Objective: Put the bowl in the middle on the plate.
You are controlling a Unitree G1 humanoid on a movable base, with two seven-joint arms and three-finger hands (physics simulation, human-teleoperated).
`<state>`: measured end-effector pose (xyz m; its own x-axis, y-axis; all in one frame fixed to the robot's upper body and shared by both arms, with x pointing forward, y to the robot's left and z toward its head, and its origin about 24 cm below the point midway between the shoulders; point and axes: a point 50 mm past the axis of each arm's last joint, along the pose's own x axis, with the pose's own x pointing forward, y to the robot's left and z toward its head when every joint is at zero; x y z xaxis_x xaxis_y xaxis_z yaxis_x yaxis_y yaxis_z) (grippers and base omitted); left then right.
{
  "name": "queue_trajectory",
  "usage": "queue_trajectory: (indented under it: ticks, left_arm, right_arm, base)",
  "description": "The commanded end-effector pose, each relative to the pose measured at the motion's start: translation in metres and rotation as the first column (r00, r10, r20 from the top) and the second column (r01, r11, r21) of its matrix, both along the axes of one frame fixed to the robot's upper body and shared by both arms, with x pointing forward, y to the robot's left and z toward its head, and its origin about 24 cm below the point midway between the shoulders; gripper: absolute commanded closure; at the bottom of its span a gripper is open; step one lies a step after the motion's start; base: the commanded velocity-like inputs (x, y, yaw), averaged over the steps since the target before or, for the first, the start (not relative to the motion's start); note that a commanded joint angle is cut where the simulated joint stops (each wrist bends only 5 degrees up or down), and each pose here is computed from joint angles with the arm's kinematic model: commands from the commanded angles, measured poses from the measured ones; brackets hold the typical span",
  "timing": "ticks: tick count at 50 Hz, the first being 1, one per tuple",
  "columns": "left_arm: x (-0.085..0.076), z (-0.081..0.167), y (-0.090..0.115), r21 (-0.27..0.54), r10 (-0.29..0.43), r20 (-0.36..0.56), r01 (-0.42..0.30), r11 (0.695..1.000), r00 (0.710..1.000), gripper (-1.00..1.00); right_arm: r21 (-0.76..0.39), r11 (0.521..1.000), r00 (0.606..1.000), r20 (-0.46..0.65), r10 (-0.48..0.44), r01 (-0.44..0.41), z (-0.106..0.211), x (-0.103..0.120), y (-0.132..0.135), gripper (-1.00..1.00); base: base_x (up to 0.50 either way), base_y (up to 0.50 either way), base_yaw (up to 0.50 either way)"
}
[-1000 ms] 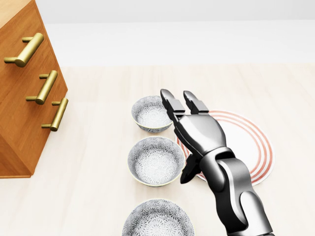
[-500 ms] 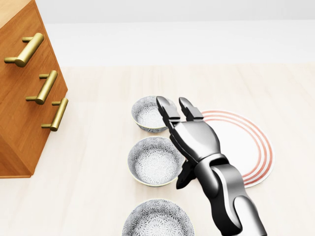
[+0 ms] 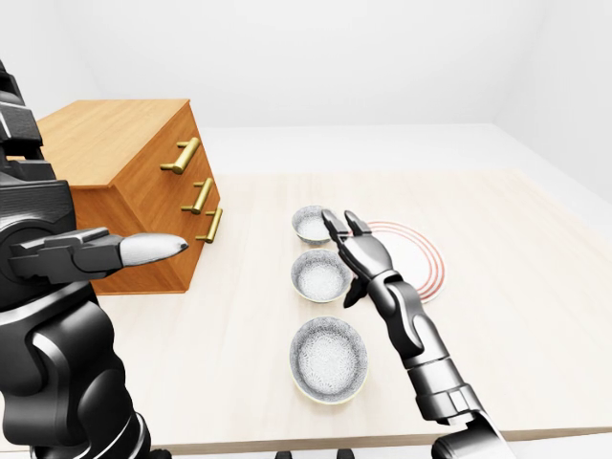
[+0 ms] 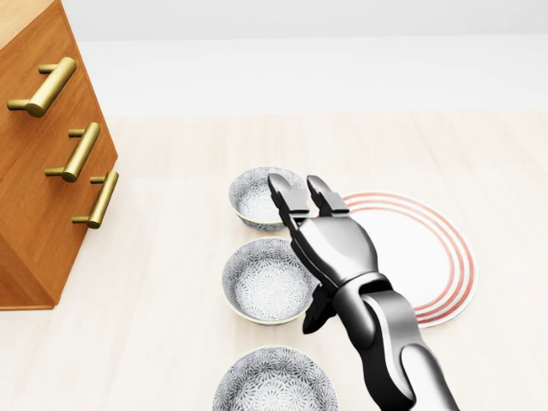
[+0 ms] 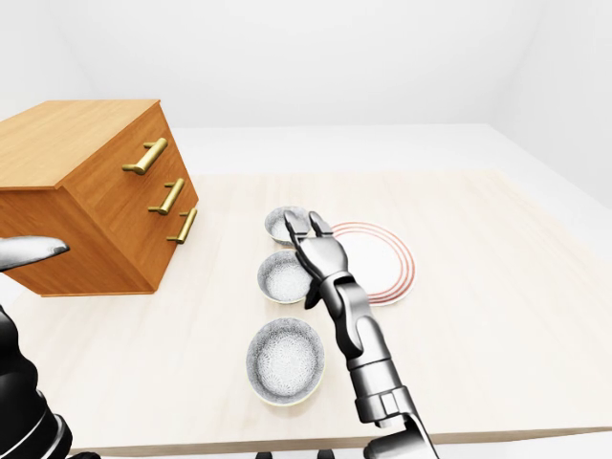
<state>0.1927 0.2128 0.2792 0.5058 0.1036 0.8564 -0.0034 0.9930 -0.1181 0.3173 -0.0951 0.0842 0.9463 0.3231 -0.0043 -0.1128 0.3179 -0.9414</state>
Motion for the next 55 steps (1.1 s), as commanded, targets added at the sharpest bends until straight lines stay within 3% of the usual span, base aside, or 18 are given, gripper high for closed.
queue_trajectory:
  ticks: [1,55]
  left_arm:
    - [0.000,0.000,0.000,0.000,-0.001,0.001,0.001,1.000,1.000,-1.00]
    - [-0.001,0.000,0.000,-0.002,-0.001,0.002,0.001,1.000,1.000,-1.00]
  right_arm:
    - [0.002,1.000,1.000,-0.002,0.005,-0.005,-0.002,0.001,0.003,-1.00]
    - [-0.007,1.000,0.999,-0.047,-0.022,0.022,-0.034,0.003,0.007,-1.00]
  base:
    - [0.00,0.00,0.00]
    - [0.00,0.00,0.00]
